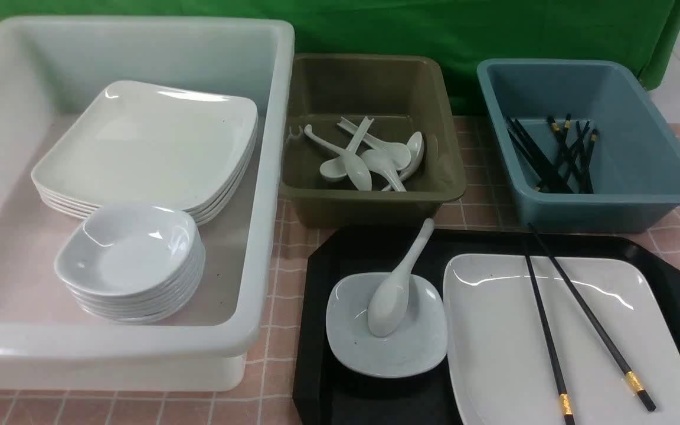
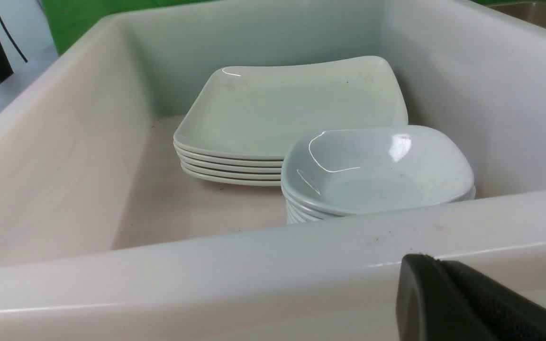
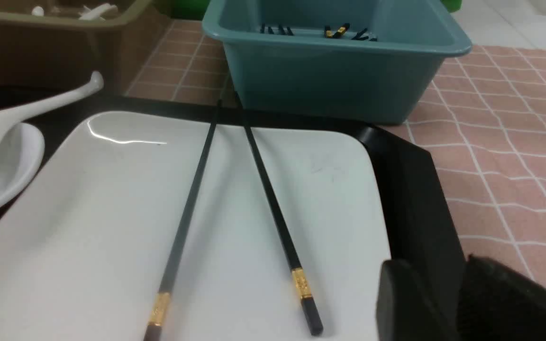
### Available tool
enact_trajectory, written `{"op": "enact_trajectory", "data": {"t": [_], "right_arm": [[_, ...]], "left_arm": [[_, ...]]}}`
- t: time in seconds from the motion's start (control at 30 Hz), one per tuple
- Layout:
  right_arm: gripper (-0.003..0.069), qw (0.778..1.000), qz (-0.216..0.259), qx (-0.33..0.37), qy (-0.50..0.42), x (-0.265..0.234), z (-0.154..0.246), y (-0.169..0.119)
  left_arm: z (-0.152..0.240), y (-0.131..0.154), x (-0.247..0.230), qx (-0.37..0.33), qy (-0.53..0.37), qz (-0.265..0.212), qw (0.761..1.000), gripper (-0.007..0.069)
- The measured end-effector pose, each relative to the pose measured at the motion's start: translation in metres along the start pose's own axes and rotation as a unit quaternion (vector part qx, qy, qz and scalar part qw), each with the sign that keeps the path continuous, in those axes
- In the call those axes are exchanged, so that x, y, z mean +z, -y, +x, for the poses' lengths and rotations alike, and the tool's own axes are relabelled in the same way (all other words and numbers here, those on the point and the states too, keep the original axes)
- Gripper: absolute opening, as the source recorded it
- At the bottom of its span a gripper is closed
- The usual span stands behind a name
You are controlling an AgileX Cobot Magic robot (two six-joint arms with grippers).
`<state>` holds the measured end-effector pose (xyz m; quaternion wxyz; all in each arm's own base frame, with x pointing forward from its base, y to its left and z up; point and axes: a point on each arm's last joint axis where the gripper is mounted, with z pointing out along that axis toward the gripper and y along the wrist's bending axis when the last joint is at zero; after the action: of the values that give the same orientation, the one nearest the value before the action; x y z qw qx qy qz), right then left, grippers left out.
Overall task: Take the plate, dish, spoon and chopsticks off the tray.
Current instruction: Use the left arm to grab a soup spoon from the plate
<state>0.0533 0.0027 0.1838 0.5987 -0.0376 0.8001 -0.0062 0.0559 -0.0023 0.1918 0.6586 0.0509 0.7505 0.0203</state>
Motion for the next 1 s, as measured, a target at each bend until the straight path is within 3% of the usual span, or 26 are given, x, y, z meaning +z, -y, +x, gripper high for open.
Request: {"op": "enact_trajectory", "data": {"t": [0.6, 0.73, 0.77, 0.8, 0.9, 1.0], "right_arm": [[0.0244, 1.0, 0.0, 0.0, 0.0, 0.0, 0.0, 0.0], [0.0244, 1.0, 0.0, 0.0, 0.0, 0.0, 0.0, 0.0], [0.0244, 1.0, 0.0, 0.0, 0.0, 0.0, 0.0, 0.0], [0.0244, 1.0, 0.0, 0.0, 0.0, 0.0, 0.0, 0.0], [0.0244, 1.0, 0.0, 0.0, 0.001, 0.0, 0.0, 0.0], [0.0244, 1.0, 0.001, 0.0, 0.005, 0.0, 0.0, 0.0]], "left_arm": [[-0.002, 0.0, 0.0, -0.001, 0.009, -0.001, 1.0, 0.002], [-0.016, -0.001, -0.001, -0.125, 0.088, 0.003, 0.988, 0.002], [-0.022, -0.004, -0.003, -0.204, 0.126, 0.004, 0.971, 0.002], [-0.026, -0.006, -0.004, -0.236, 0.149, 0.002, 0.96, 0.002], [-0.033, -0.01, -0.007, -0.282, 0.194, -0.003, 0.94, 0.002], [-0.046, -0.019, -0.015, -0.345, 0.288, -0.007, 0.893, 0.002]]}}
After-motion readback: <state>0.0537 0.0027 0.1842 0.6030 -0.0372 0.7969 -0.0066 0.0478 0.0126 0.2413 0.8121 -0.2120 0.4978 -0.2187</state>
